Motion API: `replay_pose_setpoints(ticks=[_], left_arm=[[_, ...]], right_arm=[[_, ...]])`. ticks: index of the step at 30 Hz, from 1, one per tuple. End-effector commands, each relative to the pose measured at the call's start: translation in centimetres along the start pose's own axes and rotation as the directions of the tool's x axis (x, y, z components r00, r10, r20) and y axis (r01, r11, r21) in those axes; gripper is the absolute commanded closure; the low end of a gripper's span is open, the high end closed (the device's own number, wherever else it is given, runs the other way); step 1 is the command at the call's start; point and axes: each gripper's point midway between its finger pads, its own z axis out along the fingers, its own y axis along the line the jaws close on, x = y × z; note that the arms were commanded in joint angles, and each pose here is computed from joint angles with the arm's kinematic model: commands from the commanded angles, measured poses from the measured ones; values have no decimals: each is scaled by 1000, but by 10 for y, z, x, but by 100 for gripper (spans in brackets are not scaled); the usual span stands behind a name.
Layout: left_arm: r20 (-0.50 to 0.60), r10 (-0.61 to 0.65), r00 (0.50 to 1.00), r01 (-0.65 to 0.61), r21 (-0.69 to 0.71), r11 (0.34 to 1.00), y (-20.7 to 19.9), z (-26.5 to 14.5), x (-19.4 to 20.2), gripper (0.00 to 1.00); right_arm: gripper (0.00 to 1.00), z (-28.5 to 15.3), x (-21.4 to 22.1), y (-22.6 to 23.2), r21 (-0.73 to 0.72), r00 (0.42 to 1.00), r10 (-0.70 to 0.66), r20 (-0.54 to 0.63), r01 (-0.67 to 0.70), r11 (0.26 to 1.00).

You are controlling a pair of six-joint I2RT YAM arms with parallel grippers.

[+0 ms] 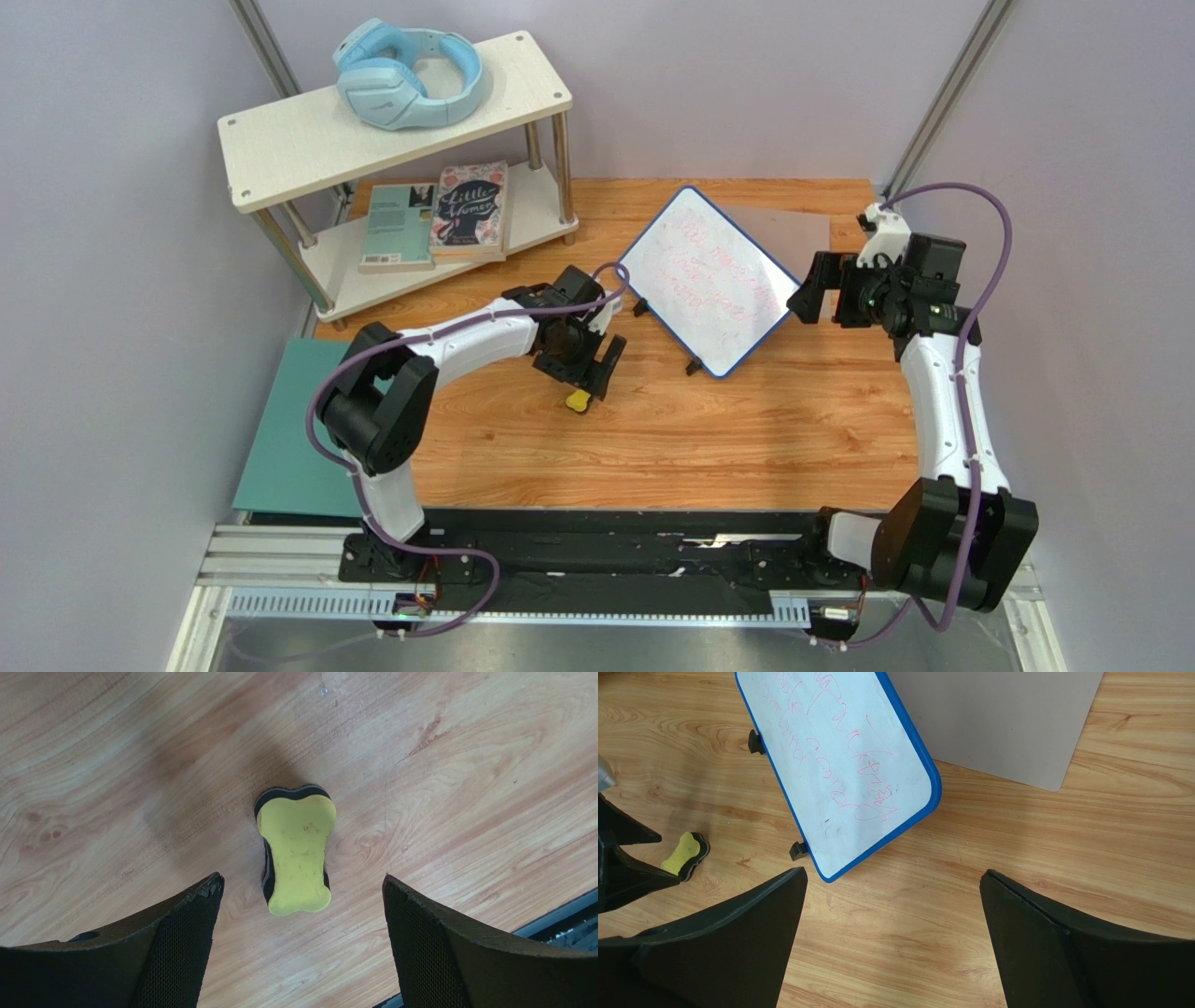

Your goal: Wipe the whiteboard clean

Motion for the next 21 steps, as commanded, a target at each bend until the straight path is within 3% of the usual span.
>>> replay_pose_setpoints(ticks=[1, 17, 21], left_arm=[[48, 18, 999, -16, -34, 999, 0, 0, -22, 12], [-7, -5, 1000, 4, -75, 997, 8, 21, -21, 34], [-18, -8, 1000, 7, -72, 997, 7, 23, -17, 34]], right_arm=[[0, -5, -17, 0, -30, 999, 10, 45, -9, 1000], [0, -3, -12, -19, -83, 994, 103, 36, -100, 992], [0, -1, -10, -23, -80, 994, 109, 30, -107, 991]])
